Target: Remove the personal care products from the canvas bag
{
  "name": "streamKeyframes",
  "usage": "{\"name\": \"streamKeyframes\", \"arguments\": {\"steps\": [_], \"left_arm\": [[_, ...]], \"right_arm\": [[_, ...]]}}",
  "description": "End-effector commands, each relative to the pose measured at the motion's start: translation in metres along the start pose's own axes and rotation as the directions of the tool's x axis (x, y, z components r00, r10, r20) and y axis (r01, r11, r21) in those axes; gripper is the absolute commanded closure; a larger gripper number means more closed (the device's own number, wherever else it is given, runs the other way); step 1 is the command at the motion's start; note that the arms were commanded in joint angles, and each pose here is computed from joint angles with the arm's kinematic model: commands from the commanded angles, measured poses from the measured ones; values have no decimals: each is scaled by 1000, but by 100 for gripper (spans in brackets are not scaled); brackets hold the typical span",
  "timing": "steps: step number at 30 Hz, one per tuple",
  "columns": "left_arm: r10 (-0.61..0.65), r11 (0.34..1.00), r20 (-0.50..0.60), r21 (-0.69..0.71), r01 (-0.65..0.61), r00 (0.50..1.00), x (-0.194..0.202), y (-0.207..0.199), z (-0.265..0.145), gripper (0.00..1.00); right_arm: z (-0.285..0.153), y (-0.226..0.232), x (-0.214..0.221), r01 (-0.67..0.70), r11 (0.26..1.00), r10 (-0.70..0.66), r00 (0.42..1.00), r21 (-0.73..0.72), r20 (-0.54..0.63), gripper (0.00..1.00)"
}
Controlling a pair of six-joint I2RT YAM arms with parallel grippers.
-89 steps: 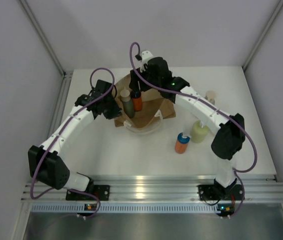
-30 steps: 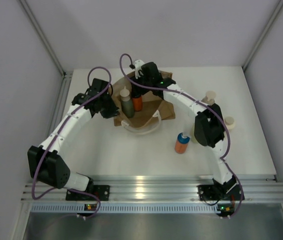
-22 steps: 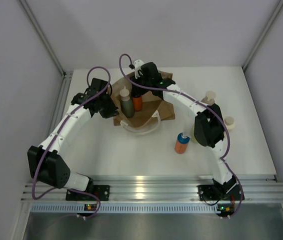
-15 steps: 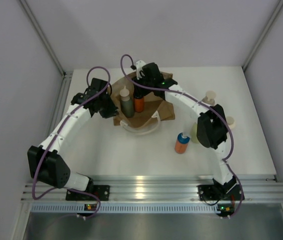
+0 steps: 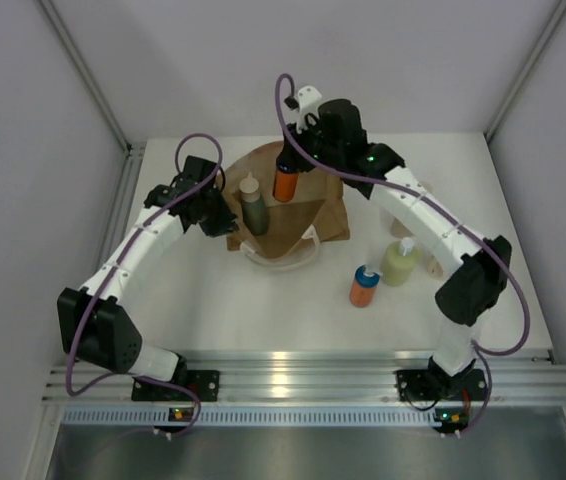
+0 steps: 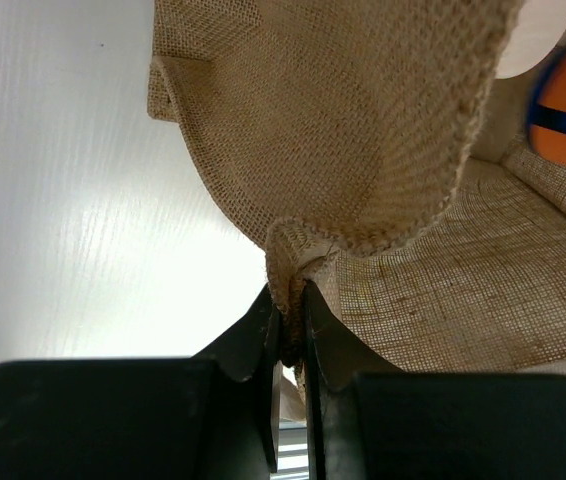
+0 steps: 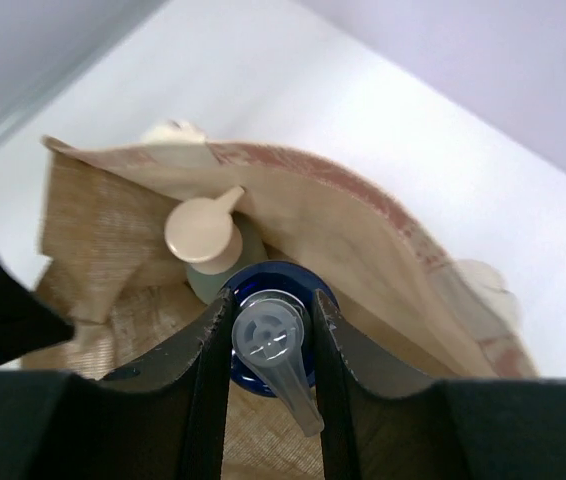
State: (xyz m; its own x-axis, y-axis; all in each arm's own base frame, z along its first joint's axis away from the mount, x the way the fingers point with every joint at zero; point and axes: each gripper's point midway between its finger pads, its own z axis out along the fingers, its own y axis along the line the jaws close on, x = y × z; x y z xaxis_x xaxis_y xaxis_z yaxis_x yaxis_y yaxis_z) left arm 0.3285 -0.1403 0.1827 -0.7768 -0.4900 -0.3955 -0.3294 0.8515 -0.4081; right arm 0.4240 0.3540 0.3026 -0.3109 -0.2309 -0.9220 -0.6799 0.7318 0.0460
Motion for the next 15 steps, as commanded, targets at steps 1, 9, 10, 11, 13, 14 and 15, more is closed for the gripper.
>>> {"name": "streamKeyframes", "arguments": {"steps": [1,9,10,11,13,14,15], "left_arm": [[10,996,-20,-92,-12,1000,1,20,10,100],[12,995,-35,-97,-15,999,0,18,17,100],[12,995,-37,-94,-15,999,1,17,17,100],[12,996,-37,-90,-15,999,0,16,16,100],[14,996,-41,-88,-18,999,-1,15,18,100],[15,996,-40,-84,-18,999,-1,14,17,100],[17,996,-41,-83,-21,999,-2,13,18,100]], "right_arm": [[-80,18,-96,39,999,-30,960,-27,277,100],[-172,17,-141,60,998,-65,900,26,430,100],[-180,16,-142,56,998,-67,898,38,435,100],[-186,12,-142,46,997,-69,896,62,439,100],[-205,7,-138,40,995,-77,895,92,439,100],[-211,0,-136,25,991,-81,897,133,435,100],[-223,-4,-133,19,988,-86,895,154,438,100]]}}
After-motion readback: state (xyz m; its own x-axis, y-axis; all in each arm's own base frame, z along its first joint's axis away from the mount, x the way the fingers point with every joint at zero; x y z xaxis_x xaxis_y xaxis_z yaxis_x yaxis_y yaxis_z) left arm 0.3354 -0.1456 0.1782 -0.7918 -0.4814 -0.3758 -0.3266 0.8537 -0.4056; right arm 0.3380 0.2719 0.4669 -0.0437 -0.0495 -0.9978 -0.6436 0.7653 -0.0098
